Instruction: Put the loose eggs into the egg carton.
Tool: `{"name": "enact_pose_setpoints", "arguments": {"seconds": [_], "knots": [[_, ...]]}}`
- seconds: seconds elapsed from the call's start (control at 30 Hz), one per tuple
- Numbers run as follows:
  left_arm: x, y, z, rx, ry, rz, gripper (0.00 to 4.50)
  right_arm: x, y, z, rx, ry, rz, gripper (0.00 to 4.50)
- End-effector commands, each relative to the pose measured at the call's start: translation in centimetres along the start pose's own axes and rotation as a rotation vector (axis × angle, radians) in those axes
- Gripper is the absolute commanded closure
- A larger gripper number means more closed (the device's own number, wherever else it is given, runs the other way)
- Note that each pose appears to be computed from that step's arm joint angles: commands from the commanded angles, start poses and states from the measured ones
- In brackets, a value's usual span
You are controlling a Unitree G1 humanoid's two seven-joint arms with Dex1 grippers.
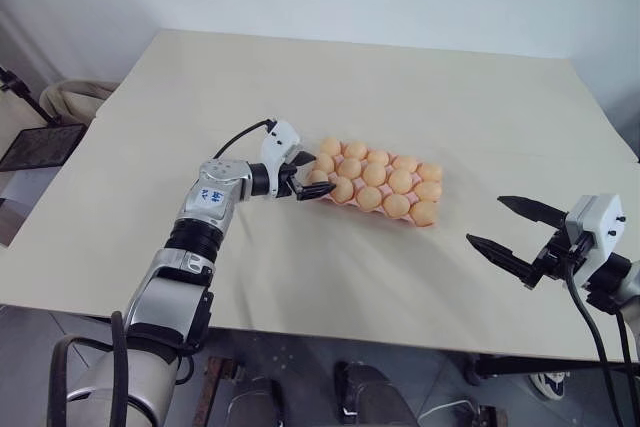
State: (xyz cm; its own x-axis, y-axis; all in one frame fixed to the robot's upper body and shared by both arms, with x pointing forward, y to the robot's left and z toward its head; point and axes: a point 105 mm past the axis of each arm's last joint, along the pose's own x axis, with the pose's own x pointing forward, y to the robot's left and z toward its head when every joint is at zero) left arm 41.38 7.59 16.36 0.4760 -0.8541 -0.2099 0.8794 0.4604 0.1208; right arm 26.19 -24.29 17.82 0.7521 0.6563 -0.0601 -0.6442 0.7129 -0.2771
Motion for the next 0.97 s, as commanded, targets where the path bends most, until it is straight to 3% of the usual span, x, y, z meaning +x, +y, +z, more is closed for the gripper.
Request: {"name": "enact_pose_setpoints", "arguments": {"seconds": [0.03, 0.37, 0.57, 0.7, 0.97], "knots": [[-1.9, 0.8, 3.7, 0.032, -0.094, -0.016, 0.03, -0.1, -0.2, 1.1, -0.032, -0.037, -0.01, 0.0], [-12.4, 4.1, 5.8, 0.106, -0.08, 0.06, 0.03, -1.3, -1.7, 1.6, -0.068, 0.0, 0.011, 0.0], [-18.1, 3.9, 3.8, 0.162, 0.088, 0.069, 0.03, -2.1, -2.8, 1.8, -0.085, 0.027, 0.03, 0.0], [-20.4, 3.6, 2.6, 0.222, 0.184, 0.075, 0.03, -2.5, -3.3, 2.0, -0.092, 0.04, 0.036, 0.0], [-21.6, 3.4, 2.4, 0.231, 0.181, 0.1, 0.03, -3.4, -4.2, 1.9, -0.102, 0.072, 0.033, 0.0]]}}
